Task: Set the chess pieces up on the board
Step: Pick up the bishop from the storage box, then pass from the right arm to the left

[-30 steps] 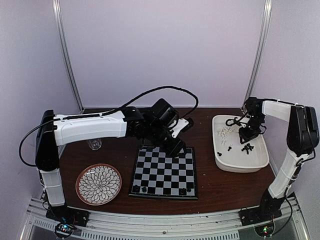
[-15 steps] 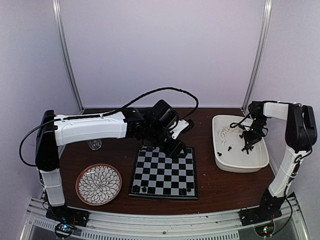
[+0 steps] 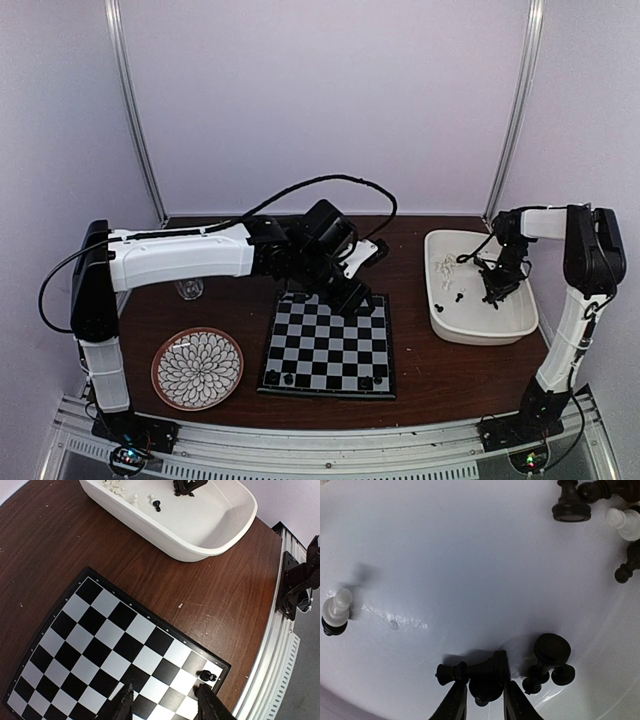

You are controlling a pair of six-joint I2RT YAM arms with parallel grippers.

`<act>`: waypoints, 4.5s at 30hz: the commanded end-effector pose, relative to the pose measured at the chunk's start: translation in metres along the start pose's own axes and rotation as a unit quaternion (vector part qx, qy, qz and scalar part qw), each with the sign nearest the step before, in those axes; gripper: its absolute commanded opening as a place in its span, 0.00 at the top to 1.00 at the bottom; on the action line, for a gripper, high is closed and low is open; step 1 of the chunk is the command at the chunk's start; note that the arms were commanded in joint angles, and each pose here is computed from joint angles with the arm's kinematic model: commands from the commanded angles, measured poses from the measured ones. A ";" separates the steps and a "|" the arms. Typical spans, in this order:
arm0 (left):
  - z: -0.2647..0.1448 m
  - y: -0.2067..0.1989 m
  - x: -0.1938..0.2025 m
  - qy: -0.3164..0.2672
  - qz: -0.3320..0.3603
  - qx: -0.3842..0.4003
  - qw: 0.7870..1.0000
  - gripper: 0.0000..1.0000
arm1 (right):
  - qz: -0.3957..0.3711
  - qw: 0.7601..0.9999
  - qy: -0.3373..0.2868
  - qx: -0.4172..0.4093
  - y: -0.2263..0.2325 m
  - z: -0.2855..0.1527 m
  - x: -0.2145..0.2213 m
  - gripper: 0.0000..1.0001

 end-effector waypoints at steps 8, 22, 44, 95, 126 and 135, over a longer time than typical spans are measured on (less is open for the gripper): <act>0.000 -0.001 -0.004 -0.018 0.003 0.007 1.000 0.56 | 0.008 1.000 -0.002 0.003 -0.004 0.007 -0.008 0.75; -0.005 -0.001 -0.006 -0.024 0.007 0.001 1.000 0.56 | 0.013 0.999 -0.036 -0.009 -0.001 -0.026 0.001 0.84; -0.068 0.021 -0.142 -0.370 0.087 -0.136 0.915 0.51 | -0.052 0.796 -0.304 -0.521 0.115 -0.289 0.003 0.85; -0.056 0.027 -0.199 -0.464 0.080 -0.137 0.872 0.82 | -0.095 0.683 -0.278 -0.668 0.172 -0.335 0.022 0.83; -0.065 0.031 -0.200 -0.473 0.063 -0.156 0.865 0.78 | -0.098 0.688 -0.279 -0.662 0.172 -0.329 0.024 0.82; -0.067 0.031 -0.201 -0.476 0.068 -0.156 0.863 0.83 | -0.096 0.689 -0.278 -0.662 0.172 -0.328 0.023 0.81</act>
Point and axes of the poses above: each gripper's point midway between its finger pads, its own z axis out along the fingers, its own y axis along the line the jaws close on, x = y × z, the point moved 6 cm from there along -z, back along the fingers, and after that the axes turned 14 degrees about z, right-handed, at the moved point
